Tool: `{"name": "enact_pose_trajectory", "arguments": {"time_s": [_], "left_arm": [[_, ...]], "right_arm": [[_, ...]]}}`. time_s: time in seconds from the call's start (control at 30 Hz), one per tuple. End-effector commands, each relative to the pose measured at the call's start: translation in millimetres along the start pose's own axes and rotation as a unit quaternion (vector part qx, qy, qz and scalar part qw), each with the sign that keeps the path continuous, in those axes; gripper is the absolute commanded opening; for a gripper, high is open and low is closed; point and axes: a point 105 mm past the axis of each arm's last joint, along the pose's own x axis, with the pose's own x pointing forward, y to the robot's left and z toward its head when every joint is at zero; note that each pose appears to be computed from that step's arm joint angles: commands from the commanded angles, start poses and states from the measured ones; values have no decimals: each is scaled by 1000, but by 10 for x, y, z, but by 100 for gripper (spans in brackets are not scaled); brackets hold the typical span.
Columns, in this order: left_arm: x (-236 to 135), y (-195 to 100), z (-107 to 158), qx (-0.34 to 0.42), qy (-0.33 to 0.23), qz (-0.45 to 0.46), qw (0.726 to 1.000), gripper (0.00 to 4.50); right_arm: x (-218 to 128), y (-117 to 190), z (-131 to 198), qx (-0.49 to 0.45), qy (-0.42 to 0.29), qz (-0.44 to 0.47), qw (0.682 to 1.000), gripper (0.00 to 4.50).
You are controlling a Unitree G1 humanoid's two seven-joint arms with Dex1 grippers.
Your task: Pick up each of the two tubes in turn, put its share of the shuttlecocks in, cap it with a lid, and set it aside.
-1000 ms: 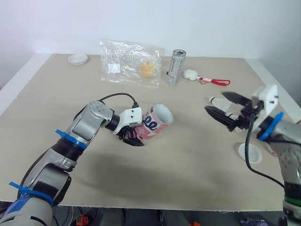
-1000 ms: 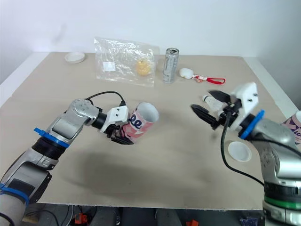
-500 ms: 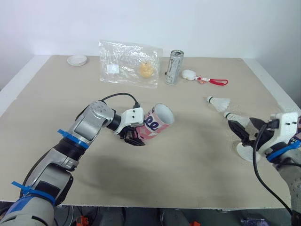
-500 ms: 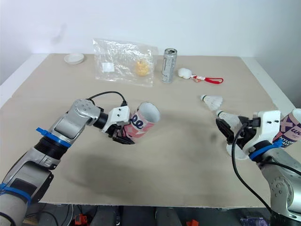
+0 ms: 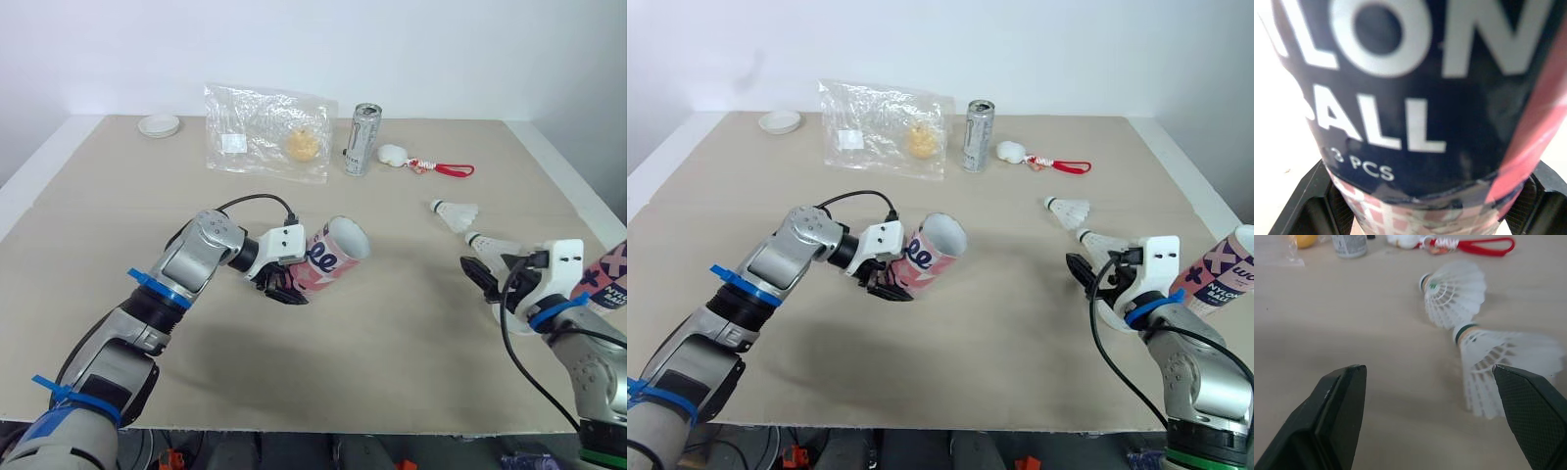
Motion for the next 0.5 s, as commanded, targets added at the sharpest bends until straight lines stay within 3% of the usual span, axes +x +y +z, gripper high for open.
{"name": "enact_pose_trajectory", "arguments": {"time_s": [0.03,0.5], "left_arm": [[-48,48,142,22,-9,13,1000,334],[-37,36,131,24,-7,17,1000,334]], "right_arm": [[50,-28,109,-9,-24,0,1000,441],[273,-130,-10,8,-20,-6,1000,441]]}}
